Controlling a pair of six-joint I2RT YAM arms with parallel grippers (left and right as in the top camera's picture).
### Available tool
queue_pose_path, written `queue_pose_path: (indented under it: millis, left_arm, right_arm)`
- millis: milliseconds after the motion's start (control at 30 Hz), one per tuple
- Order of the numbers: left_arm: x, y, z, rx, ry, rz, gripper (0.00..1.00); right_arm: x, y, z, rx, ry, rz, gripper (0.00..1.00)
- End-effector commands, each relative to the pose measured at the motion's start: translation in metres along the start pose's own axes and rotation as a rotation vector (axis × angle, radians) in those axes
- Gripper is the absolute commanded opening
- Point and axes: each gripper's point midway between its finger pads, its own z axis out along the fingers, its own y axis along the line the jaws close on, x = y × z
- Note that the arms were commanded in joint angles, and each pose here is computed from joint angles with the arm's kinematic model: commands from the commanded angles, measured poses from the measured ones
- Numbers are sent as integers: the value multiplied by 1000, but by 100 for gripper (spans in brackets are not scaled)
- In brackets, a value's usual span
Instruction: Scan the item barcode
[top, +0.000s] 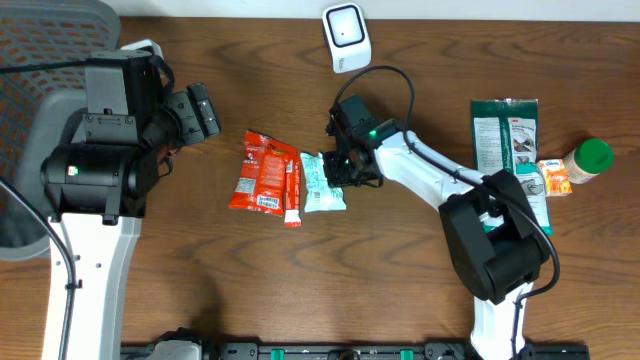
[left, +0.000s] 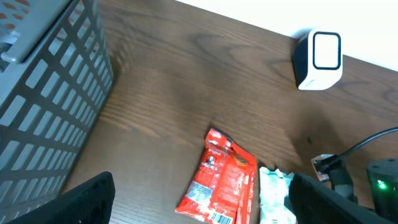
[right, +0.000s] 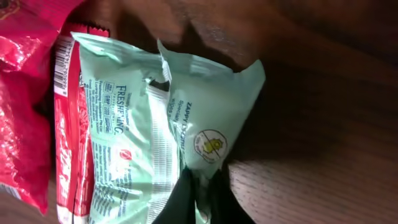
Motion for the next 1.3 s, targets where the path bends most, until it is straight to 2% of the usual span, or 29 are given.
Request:
queue_pose_path:
  millis: [0,200,433,633,767,900,1000,1067,1167,1267]
  left_arm:
    - [-2,2,0,-10,-6,-5,90]
    - [-2,2,0,-10,-6,-5,90]
    - [-2,2,0,-10,-6,-5,90]
    - [-2,2,0,-10,-6,-5,90]
    - [-2,2,0,-10,-6,-5,90]
    - [-2,2,0,-10,-6,-4,90]
    - [-2,2,0,-10,-6,-5,90]
    - [-2,2,0,-10,-6,-5,90]
    - [-2,2,0,-10,-6,-5,90]
    - [-2,2,0,-10,-6,-5,90]
  right_arm:
    - [-3,-24,-4,40,-5,25,1]
    - [3,-56,-15,78,44,-19,1]
    - [13,-97,-27,138,102,14,1]
    - [15,-113,-37,144,114,35,1]
    - [8,-110,-55,132,73,-5,9]
    - [-2,-100,-84,124,-3,-24,24]
    - [-7,-85,-103,78,-50,-38,29]
    - [-6,-67,-110,1,-59,-51,24]
    - [1,-55,-107,-28,-31,-68,9]
    - [11,-47,-98,-20,3,-93,5]
